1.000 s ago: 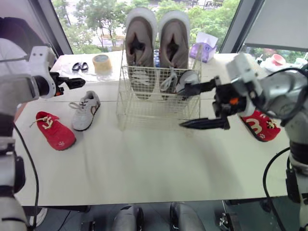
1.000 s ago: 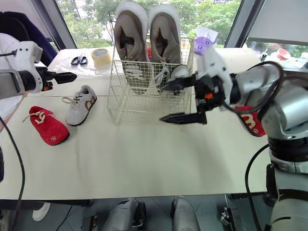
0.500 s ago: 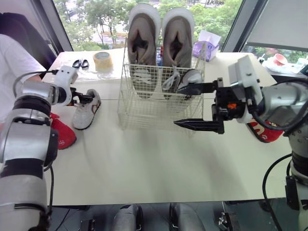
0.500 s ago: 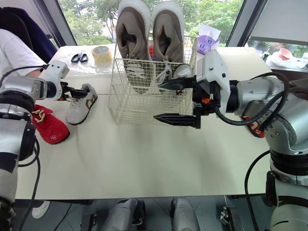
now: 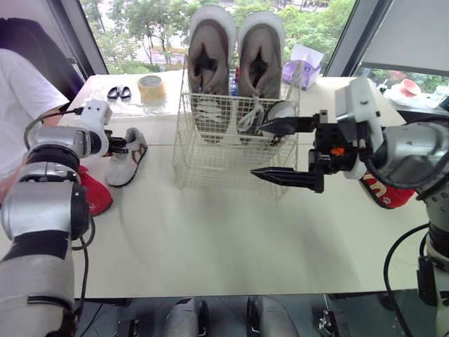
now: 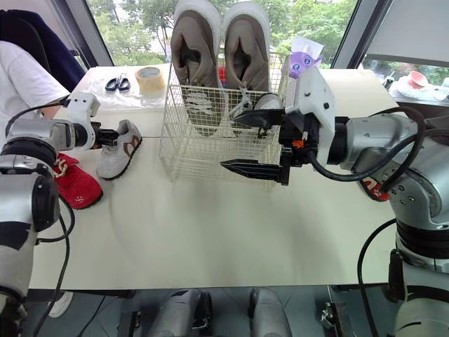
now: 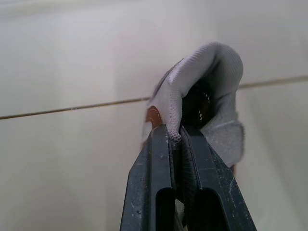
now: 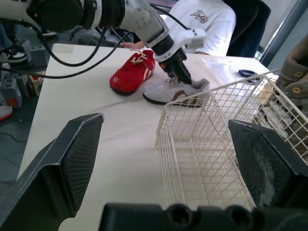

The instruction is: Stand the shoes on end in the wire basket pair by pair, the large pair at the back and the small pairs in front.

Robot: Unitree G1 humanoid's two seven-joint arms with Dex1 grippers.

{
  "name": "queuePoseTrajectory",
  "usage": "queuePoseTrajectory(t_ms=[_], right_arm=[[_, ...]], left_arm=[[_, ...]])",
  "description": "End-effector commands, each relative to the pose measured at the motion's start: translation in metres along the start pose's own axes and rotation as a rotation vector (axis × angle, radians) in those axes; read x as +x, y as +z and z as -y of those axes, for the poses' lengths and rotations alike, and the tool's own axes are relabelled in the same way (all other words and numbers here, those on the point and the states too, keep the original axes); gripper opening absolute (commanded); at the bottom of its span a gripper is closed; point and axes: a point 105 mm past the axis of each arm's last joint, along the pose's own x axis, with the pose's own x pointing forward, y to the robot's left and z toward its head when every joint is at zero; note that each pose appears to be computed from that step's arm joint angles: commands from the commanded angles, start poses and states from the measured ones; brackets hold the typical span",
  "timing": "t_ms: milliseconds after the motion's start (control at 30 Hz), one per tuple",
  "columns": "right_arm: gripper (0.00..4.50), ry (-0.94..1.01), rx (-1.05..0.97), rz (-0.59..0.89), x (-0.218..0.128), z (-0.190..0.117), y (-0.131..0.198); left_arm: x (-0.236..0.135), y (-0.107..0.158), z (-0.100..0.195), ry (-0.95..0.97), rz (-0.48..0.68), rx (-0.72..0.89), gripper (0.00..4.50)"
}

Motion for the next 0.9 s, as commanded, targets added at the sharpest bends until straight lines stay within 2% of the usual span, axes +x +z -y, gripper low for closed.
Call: queuePoseTrajectory(t_ms=[33,100,200,233,300,367,433,467,667,900], right_arm=[[4.50,-0.030,-0.048,0.022,-0.006,0.006,0.011],[4.50,-0.034,-0.045,0.027,-0.006,0.010,0.011],[4.50,-0.050,-0.018,0.054,-0.007,0.018,0.012],[4.50,-0.059,-0.001,0.058,-0.007,0.020,0.011],[4.50,-0.067,0.034,0.060,-0.008,0.022,0.008],[4.50,-0.082,0.065,0.051,-0.010,0.029,0.006],[4.50,-0.068,0.127,0.017,-0.014,0.030,-0.001],[4.50,-0.056,0.154,-0.002,-0.014,0.028,-0.005],[4.50,-0.029,0.192,-0.075,-0.012,0.024,-0.019],[4.50,-0.064,0.196,-0.086,-0.019,0.025,-0.017]], left_arm=[[-0.037,0.081,0.006,-0.052,0.286,-0.102,0.03],[-0.064,0.127,0.012,-0.096,0.499,-0.149,0.03],[-0.092,0.157,0.017,-0.113,0.647,-0.209,0.03],[-0.100,0.159,0.022,-0.111,0.695,-0.217,0.03],[-0.130,0.155,0.054,-0.178,0.906,-0.139,0.03],[-0.159,0.134,0.101,-0.256,1.101,-0.050,0.03],[-0.174,0.118,0.136,-0.302,1.206,-0.077,0.03],[-0.176,0.113,0.146,-0.311,1.227,-0.094,0.03],[-0.179,0.100,0.202,-0.422,1.319,0.031,0.03],[-0.170,0.091,0.231,-0.472,1.348,0.116,0.03]])
